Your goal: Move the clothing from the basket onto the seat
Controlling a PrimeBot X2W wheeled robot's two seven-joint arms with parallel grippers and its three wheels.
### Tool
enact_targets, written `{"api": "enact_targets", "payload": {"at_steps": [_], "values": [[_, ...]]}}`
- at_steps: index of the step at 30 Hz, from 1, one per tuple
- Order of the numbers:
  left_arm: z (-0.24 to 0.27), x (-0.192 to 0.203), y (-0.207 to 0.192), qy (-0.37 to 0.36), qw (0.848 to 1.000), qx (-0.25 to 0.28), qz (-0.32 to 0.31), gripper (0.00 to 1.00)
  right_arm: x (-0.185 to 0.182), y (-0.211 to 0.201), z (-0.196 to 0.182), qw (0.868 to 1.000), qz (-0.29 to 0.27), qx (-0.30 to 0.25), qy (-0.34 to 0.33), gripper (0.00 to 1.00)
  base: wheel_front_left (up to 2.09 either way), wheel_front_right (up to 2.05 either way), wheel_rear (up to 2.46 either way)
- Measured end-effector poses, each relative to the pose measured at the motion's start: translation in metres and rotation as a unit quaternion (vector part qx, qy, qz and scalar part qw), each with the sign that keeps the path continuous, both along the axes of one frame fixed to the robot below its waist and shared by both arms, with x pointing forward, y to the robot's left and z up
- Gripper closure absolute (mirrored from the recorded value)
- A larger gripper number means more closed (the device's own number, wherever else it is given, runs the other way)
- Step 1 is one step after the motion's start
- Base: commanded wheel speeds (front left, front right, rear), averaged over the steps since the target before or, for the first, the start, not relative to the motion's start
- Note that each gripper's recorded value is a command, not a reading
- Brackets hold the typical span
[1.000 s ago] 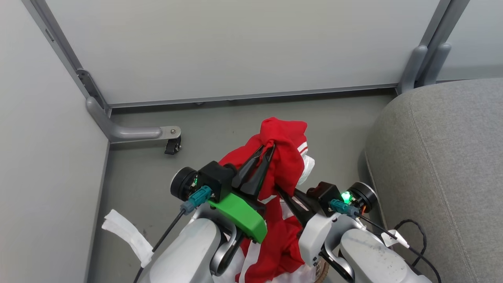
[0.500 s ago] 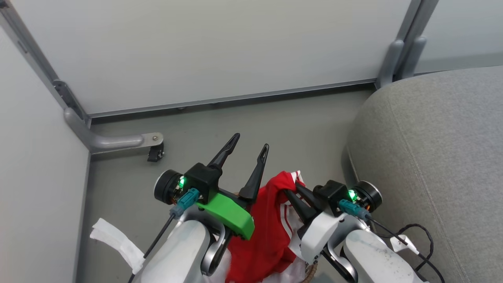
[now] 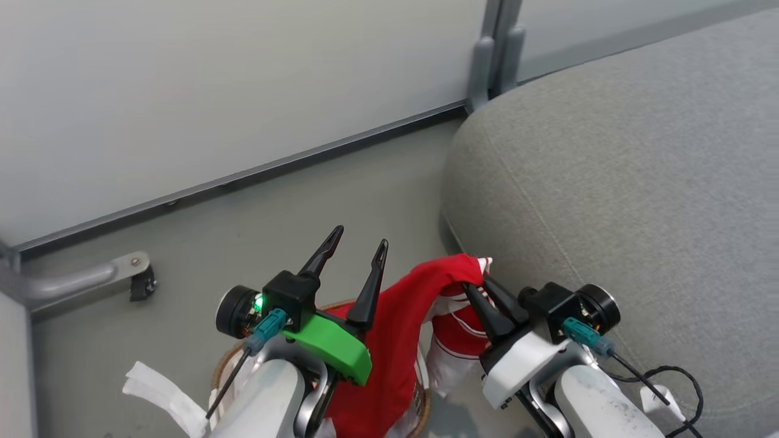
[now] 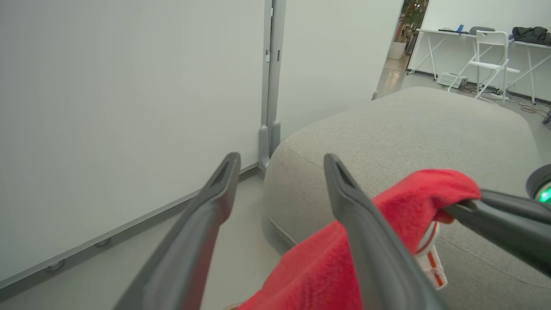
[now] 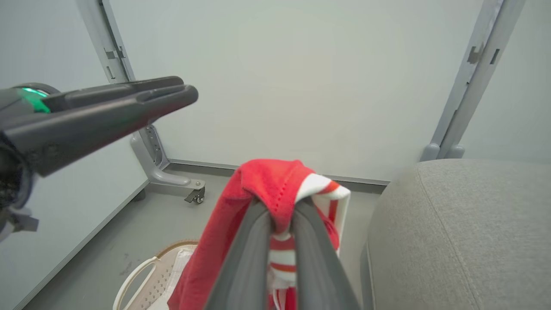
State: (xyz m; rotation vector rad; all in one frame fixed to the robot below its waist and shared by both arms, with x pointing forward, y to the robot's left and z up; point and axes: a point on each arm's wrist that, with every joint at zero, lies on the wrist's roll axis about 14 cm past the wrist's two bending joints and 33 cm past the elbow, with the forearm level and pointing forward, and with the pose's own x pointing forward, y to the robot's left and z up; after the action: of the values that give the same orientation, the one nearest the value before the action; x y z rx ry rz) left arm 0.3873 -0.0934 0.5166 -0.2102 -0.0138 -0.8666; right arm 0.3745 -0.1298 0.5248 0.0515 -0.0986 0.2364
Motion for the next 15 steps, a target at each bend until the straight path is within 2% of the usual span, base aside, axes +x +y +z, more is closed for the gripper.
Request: {"api": "enact_targets", "payload": {"at_steps": [8,15], "values": [[-0.001,-0.02,-0.045,0.001,0.997,-0.005,-0.072,0.0,-0.021,-0.064,0.019,0.995,-0.095,-0.02,-0.029,1.0,0.0,0.0,0.0],[-0.016,-0.034,-0.071,0.013,0.992,0.0,-0.122,0.0,-0.008,-0.122,0.076,0.98,-0.145,-0.099,-0.093,1.0,0.0,0.0,0.0]]}}
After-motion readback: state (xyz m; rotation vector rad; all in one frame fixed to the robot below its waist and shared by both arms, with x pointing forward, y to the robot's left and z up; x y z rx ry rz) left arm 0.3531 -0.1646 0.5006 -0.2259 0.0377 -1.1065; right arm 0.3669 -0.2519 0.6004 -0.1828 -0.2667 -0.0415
